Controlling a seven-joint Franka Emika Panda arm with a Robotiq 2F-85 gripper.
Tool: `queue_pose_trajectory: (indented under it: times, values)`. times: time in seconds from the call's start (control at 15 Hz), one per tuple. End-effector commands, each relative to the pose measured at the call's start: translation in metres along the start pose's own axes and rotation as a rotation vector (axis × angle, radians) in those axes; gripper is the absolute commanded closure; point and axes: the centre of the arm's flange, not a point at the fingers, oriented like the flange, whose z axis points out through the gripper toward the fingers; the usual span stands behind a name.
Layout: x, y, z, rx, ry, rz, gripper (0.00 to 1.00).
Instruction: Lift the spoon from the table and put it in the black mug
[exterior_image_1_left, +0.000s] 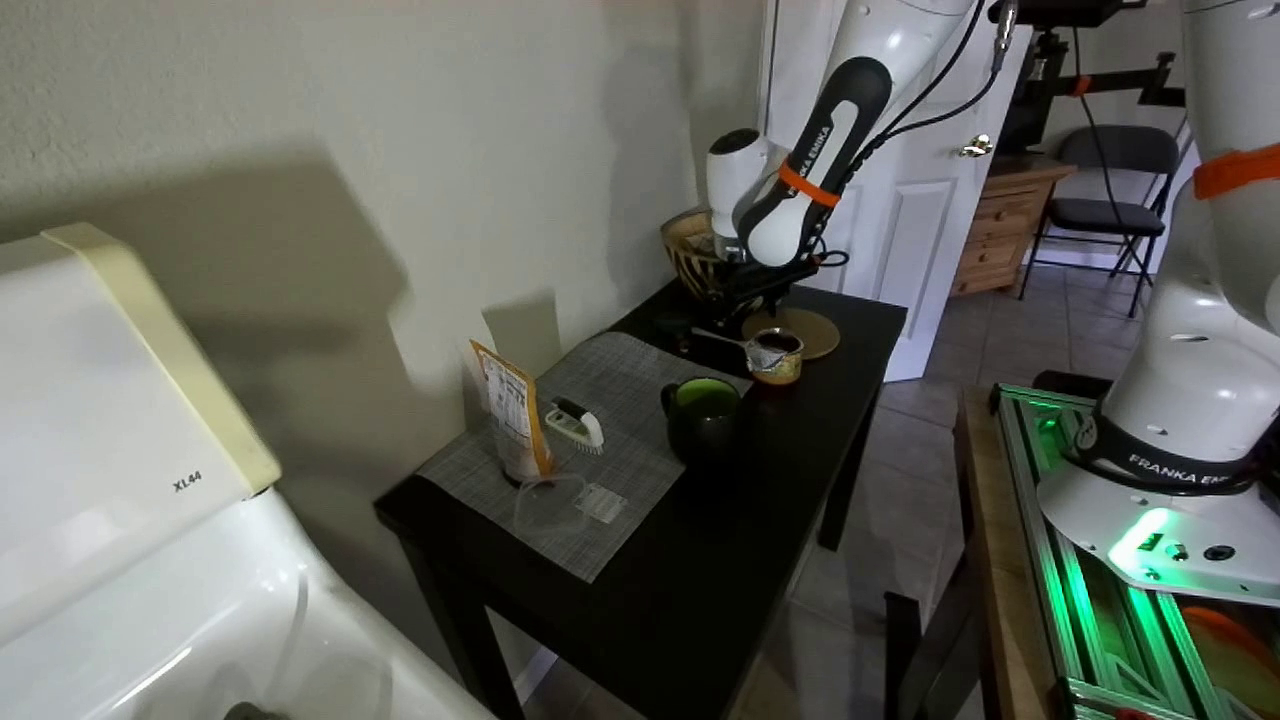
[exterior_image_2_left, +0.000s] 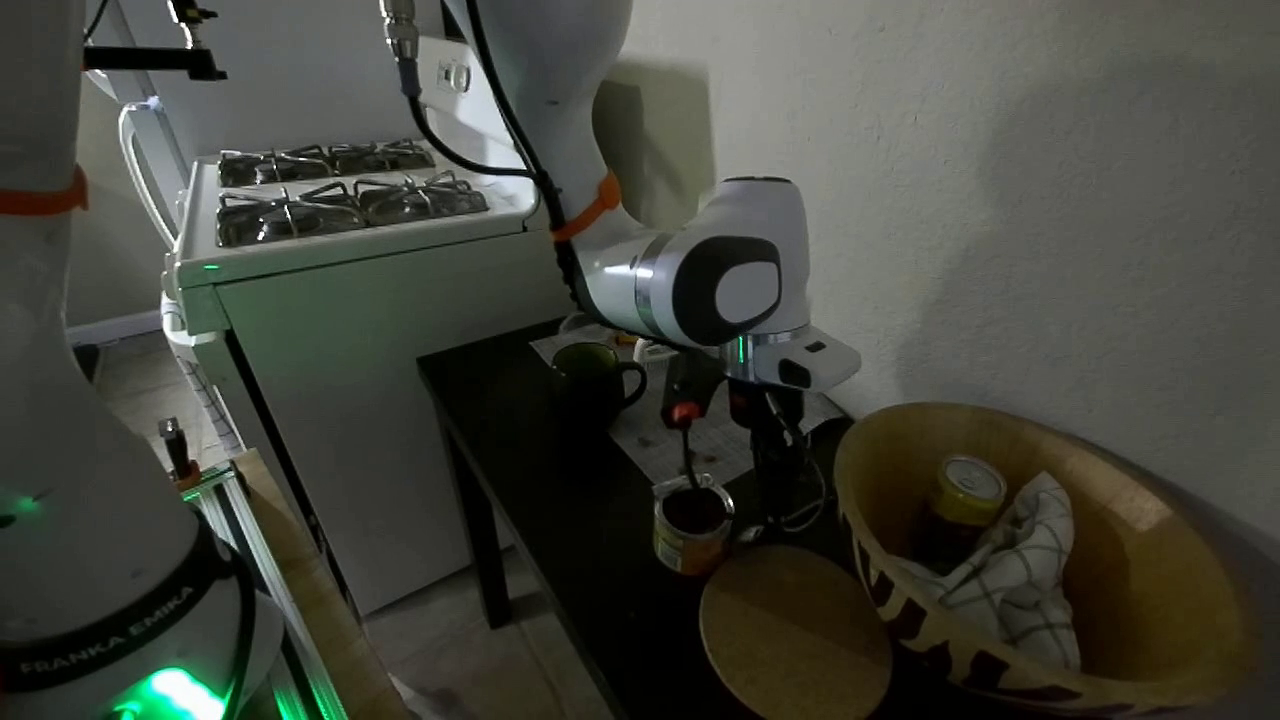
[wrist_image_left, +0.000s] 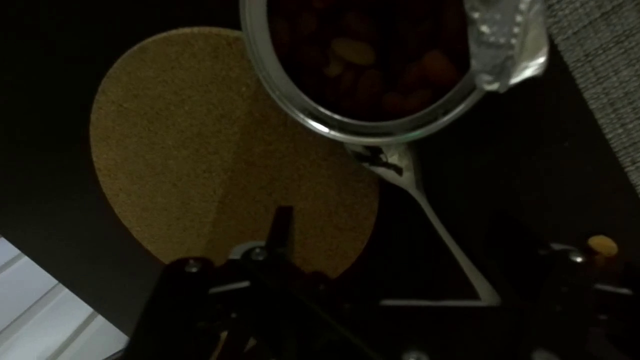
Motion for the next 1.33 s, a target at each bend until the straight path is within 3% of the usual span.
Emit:
queue_pose_trajectory:
  times: [0.0, 0.07, 0.13, 0.27, 0.33, 0.4, 0.67, 1.0, 1.13, 1.27]
  values:
    - [-0.005, -0.012, 0.02, 0.024, 0.058, 0.058, 0.16]
    - [-0.005, -0.015, 0.023, 0.031, 0.064, 0.059, 0.26]
    - [-0.006, -0.017, 0.025, 0.038, 0.069, 0.062, 0.23]
    - [-0.007, -0.022, 0.027, 0.051, 0.078, 0.062, 0.33]
    - [-0.009, -0.024, 0.028, 0.057, 0.079, 0.063, 0.3]
    - [-0.009, -0.026, 0.028, 0.063, 0.081, 0.067, 0.35]
    - [-0.016, -0.034, 0.033, 0.069, 0.077, 0.069, 0.37]
    - [-0.018, -0.035, 0.039, 0.06, 0.067, 0.086, 0.36]
    - [-0.018, -0.036, 0.038, 0.062, 0.063, 0.09, 0.6]
    - [-0.017, -0.038, 0.038, 0.062, 0.064, 0.092, 0.72]
